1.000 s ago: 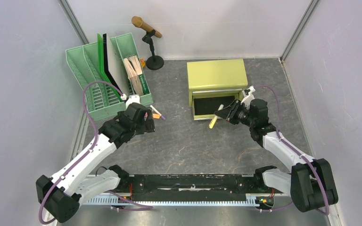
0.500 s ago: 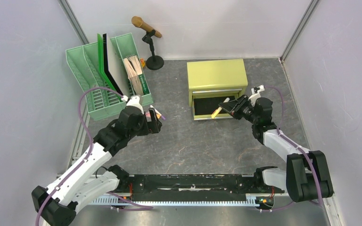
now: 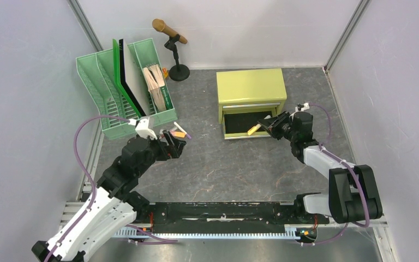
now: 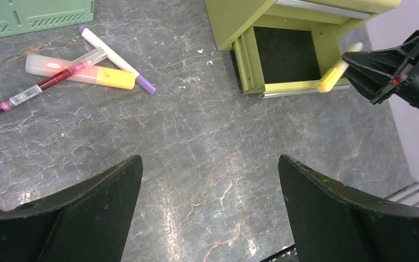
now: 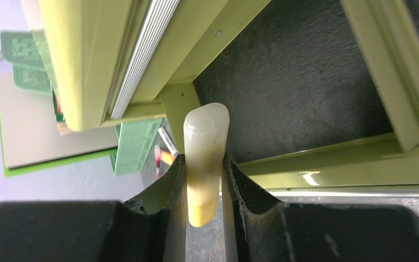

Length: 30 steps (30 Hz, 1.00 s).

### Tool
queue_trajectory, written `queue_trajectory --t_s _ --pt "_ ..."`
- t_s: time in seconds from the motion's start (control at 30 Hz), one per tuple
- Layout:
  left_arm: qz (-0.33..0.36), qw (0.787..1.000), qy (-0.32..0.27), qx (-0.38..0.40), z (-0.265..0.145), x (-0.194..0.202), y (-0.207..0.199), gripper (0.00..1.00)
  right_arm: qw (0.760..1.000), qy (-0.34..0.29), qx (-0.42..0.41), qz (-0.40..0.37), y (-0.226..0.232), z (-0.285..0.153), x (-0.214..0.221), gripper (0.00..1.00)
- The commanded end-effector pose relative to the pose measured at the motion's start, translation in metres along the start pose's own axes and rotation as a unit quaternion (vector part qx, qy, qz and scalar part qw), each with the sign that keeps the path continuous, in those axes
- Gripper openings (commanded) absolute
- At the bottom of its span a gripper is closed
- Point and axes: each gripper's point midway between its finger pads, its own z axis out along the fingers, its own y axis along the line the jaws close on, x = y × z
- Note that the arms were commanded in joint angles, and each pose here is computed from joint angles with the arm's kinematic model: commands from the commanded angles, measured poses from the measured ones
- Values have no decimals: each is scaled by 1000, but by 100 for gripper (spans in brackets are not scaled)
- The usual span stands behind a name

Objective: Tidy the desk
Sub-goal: Place the stationery in the drawer.

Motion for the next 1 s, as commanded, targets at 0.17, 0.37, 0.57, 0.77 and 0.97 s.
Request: queue_trajectory --t_s 0.17,0.37,0.57,0.77,0.97 --pt "-31 994 -100 43 -12 -21 -4 100 997 -57 32 47 -2 13 -33 2" --pt "-38 996 -78 23 -12 -12 3 100 997 -58 26 52 -2 13 -35 18" --pt "-42 998 -52 5 -7 -4 8 100 996 -63 10 55 4 11 -41 41" --pt "-48 998 -31 -3 -3 5 10 100 997 -54 -2 64 6 11 -40 51" --pt "-52 998 -22 -8 -1 11 12 100 997 -47 -25 63 16 10 -41 52"
